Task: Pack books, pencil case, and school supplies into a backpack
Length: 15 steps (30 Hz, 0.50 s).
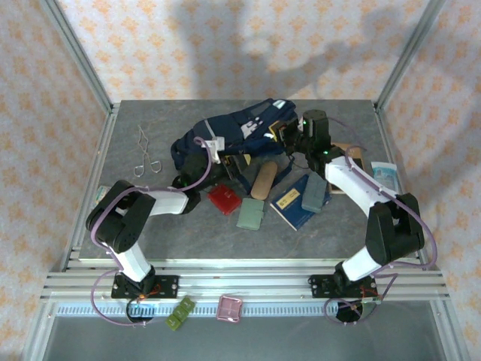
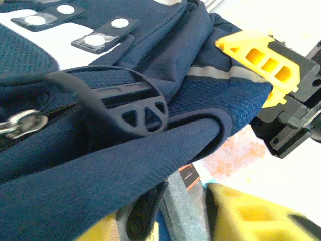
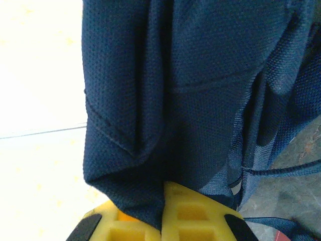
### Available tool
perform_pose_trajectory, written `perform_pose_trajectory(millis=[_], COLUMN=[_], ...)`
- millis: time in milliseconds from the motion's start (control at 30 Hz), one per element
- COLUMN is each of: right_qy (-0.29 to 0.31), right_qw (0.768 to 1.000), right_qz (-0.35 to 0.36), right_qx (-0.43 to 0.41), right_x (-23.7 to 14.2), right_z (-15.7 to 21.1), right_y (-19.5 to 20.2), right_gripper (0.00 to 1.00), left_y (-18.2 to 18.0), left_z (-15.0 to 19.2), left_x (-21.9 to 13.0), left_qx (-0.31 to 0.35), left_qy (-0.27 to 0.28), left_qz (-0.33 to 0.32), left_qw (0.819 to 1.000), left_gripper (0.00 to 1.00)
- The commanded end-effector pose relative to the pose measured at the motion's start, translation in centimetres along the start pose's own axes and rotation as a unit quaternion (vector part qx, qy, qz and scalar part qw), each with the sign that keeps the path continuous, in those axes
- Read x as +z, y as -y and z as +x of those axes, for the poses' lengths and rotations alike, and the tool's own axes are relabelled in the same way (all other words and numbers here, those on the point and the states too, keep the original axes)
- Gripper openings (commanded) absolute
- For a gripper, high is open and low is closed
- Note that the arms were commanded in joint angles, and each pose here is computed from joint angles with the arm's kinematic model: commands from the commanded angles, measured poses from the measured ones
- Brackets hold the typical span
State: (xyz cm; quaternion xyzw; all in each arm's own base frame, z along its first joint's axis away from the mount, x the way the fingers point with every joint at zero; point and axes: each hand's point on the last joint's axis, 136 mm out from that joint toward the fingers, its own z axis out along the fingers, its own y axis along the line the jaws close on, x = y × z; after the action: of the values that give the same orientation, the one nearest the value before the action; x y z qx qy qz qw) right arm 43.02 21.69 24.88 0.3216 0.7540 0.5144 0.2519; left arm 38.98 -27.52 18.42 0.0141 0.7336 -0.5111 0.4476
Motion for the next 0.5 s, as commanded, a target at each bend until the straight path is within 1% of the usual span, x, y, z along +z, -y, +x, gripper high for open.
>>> perform_pose_trajectory(millis=[0, 33, 67, 133, 233, 300, 400, 467], right_qy=[-0.036, -0.036, -0.035, -0.032, -0.031, -0.03, -0.029, -0.03], right_qw=[0.994, 0.994, 0.994, 0.994, 0.995, 0.995, 0.995, 0.995], right_qz=[-0.098, -0.098, -0.096, -0.093, -0.089, -0.086, -0.085, -0.086], right_qx=[-0.032, -0.034, -0.036, -0.04, -0.042, -0.044, -0.046, -0.046], right_x=[-2.1, -2.1, -2.1, -2.1, -2.0, -1.9, -1.7, -1.7], right_z=[2.2, 2.2, 2.2, 2.1, 2.1, 2.0, 2.0, 1.9], right_y=[-7.0, -7.1, -7.0, -6.9, -6.7, -6.6, -6.6, -6.6], right_gripper=[0.0, 0.0, 0.0, 0.0, 0.0, 0.0, 0.0, 0.0], left_y=[1.0, 0.8, 0.7, 0.5, 0.2, 0.0, -0.5, -0.7], left_z=[-1.3, -1.2, -1.3, -1.3, -1.4, -1.4, -1.1, -0.9], left_x=[0.6, 0.5, 0.3, -0.1, -0.9, -1.4, -2.0, -2.2], left_qx=[0.025, 0.023, 0.023, 0.022, 0.024, 0.024, 0.022, 0.025], left_qy=[0.016, 0.014, 0.015, 0.015, 0.014, 0.015, 0.008, 0.006], left_qz=[0.014, 0.009, 0.007, 0.003, -0.005, -0.01, -0.018, -0.021], left_qw=[0.999, 1.0, 1.0, 1.0, 1.0, 1.0, 1.0, 0.999], left_gripper=[0.36, 0.32, 0.29, 0.29, 0.23, 0.23, 0.26, 0.13])
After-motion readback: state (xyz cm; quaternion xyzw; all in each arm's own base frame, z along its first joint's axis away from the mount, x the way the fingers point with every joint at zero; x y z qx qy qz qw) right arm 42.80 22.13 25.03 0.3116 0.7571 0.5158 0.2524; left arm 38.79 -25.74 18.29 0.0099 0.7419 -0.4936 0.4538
